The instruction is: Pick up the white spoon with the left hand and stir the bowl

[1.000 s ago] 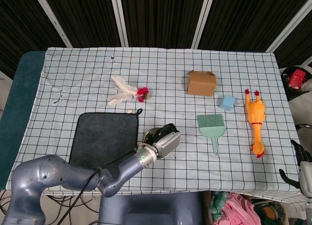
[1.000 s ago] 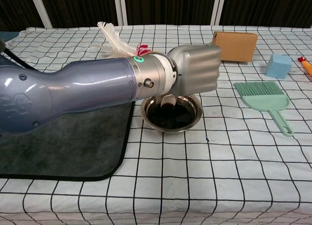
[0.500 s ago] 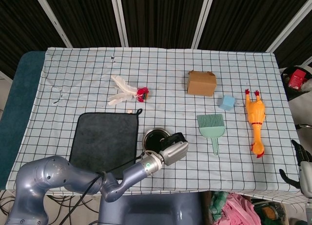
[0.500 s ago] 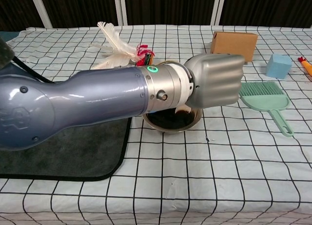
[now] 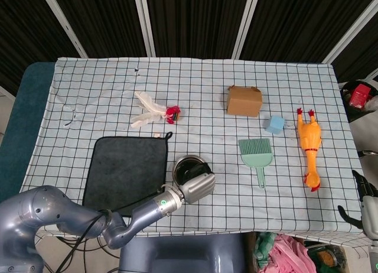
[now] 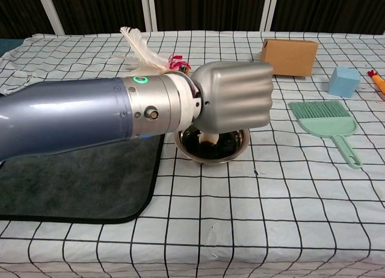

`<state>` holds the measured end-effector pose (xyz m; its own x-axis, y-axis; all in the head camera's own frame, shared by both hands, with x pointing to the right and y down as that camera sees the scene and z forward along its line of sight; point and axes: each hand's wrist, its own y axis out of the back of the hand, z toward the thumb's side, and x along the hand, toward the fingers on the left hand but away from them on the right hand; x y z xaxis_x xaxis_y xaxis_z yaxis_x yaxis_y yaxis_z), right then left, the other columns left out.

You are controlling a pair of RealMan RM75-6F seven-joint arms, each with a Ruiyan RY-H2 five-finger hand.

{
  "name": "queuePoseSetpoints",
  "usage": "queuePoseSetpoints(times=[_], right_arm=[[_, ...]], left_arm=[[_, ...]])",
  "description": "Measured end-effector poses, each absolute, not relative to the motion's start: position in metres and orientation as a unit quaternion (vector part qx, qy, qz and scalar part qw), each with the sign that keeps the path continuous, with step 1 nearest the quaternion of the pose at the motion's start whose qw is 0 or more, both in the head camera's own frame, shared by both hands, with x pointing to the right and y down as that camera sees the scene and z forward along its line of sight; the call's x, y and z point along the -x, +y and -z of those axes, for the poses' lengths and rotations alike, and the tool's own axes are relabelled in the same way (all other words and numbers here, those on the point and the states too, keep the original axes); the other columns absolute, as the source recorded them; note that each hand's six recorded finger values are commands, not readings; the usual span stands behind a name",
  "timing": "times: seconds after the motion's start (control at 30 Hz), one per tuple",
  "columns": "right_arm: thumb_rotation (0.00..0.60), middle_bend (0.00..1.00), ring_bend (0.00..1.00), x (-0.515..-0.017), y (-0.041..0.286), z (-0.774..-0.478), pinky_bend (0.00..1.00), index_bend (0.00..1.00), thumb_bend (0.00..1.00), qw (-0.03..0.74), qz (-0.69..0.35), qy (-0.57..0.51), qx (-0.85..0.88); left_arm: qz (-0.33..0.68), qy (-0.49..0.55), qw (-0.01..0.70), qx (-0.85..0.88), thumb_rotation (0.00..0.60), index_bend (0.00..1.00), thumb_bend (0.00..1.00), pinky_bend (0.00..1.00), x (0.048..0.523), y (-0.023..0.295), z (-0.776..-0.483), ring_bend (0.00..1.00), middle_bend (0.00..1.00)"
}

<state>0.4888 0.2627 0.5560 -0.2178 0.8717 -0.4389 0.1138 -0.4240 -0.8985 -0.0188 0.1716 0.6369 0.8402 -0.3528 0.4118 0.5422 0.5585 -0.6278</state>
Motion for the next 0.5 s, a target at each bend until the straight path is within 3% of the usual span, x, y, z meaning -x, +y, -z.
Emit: queuePoseSetpoints(times=[0.5], right_arm=[[0.6,0.11,0.18,-0.488,0.264,-0.558,0.26,0.0,0.22,0.294,-0.642,-0.444,0.551]], left_arm=[[0.289,-0.095,0.851,0.428,0.6,0.74,0.49,0.87,0.03,0.151,-0.647,0.92,0.99]])
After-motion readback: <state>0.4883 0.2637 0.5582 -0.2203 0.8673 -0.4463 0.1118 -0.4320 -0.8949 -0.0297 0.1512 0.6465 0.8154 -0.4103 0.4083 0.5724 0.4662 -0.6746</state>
